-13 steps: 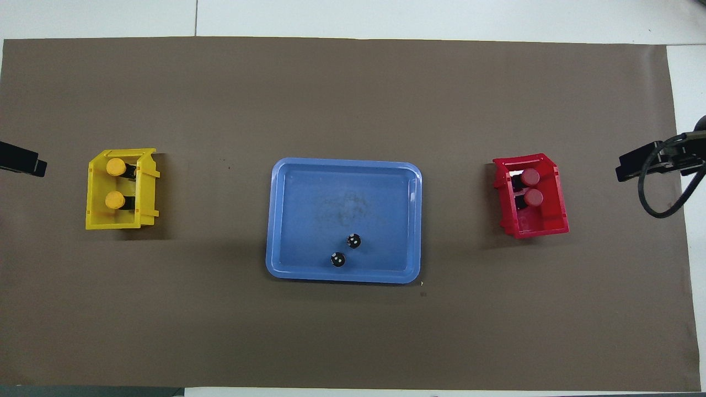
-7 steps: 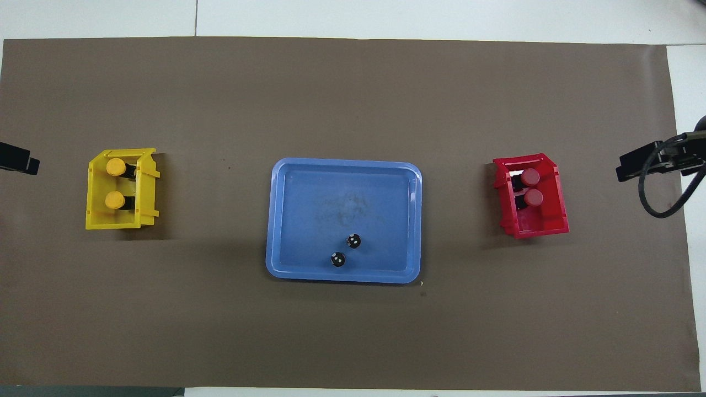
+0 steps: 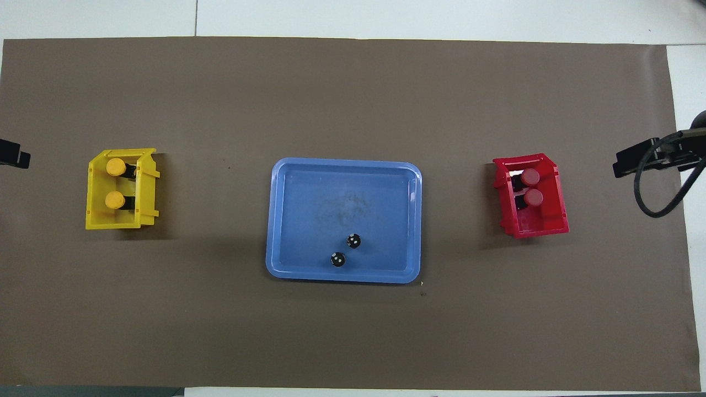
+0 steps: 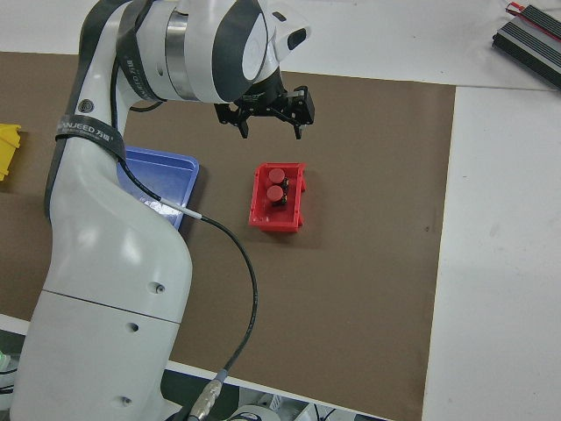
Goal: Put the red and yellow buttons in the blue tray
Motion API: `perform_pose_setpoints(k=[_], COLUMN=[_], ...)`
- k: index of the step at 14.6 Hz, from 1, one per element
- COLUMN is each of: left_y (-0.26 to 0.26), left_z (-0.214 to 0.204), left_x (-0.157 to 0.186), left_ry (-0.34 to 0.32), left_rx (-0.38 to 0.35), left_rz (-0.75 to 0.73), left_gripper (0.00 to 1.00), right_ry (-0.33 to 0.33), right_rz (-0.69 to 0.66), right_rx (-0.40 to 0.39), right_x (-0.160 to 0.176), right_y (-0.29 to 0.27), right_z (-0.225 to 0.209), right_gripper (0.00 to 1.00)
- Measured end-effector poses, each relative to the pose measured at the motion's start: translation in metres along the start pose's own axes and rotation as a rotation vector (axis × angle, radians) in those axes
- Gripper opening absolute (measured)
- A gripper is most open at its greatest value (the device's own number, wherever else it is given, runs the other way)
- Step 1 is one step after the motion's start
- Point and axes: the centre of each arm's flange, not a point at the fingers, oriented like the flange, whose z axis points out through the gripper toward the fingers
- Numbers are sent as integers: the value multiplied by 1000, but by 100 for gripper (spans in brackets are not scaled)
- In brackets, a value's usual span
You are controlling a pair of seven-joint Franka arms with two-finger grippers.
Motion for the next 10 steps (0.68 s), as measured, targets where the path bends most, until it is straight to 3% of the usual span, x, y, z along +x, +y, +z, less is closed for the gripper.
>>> perform_pose_setpoints(k=[6, 10], left_y=[0, 2], left_z=[3, 6], left_x=[0, -4], left_ry=[-10, -44], left_rx=[-2, -8], left_rz=[-2, -4], left_gripper=[100, 100], right_ry=[45, 88], right_rz=[-7, -30], right_rx=[-2, 19], right_x=[10, 35], right_y=[-3, -17], right_z=[12, 62], right_gripper=[100, 97])
